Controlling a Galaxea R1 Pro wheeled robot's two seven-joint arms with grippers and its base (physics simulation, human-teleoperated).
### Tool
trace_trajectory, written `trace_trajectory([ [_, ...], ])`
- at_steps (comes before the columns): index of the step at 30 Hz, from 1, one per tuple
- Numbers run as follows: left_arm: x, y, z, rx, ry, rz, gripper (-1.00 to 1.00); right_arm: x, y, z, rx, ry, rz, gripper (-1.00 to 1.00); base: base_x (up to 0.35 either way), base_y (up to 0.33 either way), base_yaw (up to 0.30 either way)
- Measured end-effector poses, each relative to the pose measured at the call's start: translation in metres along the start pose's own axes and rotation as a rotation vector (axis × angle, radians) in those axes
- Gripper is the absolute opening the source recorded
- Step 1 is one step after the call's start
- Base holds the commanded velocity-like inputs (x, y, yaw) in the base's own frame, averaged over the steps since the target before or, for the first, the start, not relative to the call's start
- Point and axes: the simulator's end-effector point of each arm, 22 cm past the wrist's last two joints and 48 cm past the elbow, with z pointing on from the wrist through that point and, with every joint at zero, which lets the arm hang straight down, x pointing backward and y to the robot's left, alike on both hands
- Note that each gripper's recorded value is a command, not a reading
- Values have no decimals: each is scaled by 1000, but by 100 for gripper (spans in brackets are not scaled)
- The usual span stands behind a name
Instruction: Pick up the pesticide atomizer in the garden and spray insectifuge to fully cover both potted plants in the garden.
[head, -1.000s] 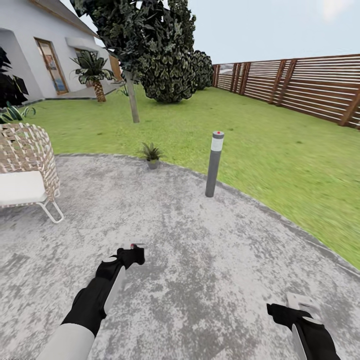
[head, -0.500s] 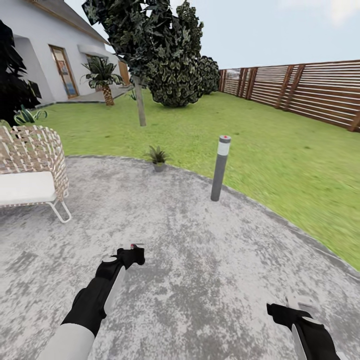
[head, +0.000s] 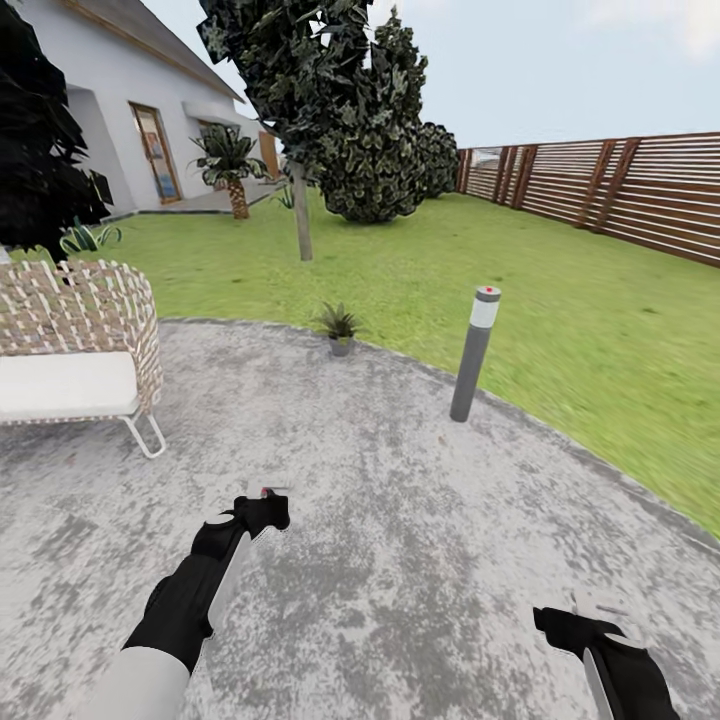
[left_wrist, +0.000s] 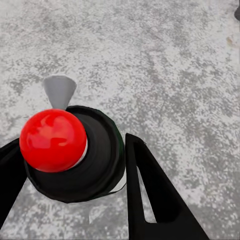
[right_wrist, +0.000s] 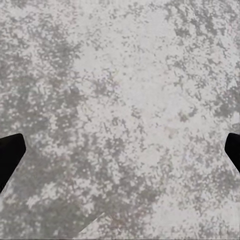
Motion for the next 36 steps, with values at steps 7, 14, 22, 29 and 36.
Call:
trace_trajectory([
  [7, -5, 0, -3, 0, -10, 1, -100, -4, 0, -3, -2, -10, 3, 100, 262, 204, 96],
  [14, -10, -2, -6, 2, -20, 1, -100, -8, 0, -5, -3, -19, 6, 100, 263, 88, 96],
  [22, -16, -8, -10, 10, -32, -2, -100, -12, 0, -8, -5, -30, 9, 100, 275, 4, 96],
  [29, -20, -9, -12, 10, -38, -1, -100, -14, -1, -10, -6, -37, 11, 100, 314, 0, 73],
  [36, -20, -9, -13, 10, -39, -1, -100, -15, 0, -10, -6, -37, 11, 100, 336, 0, 6],
])
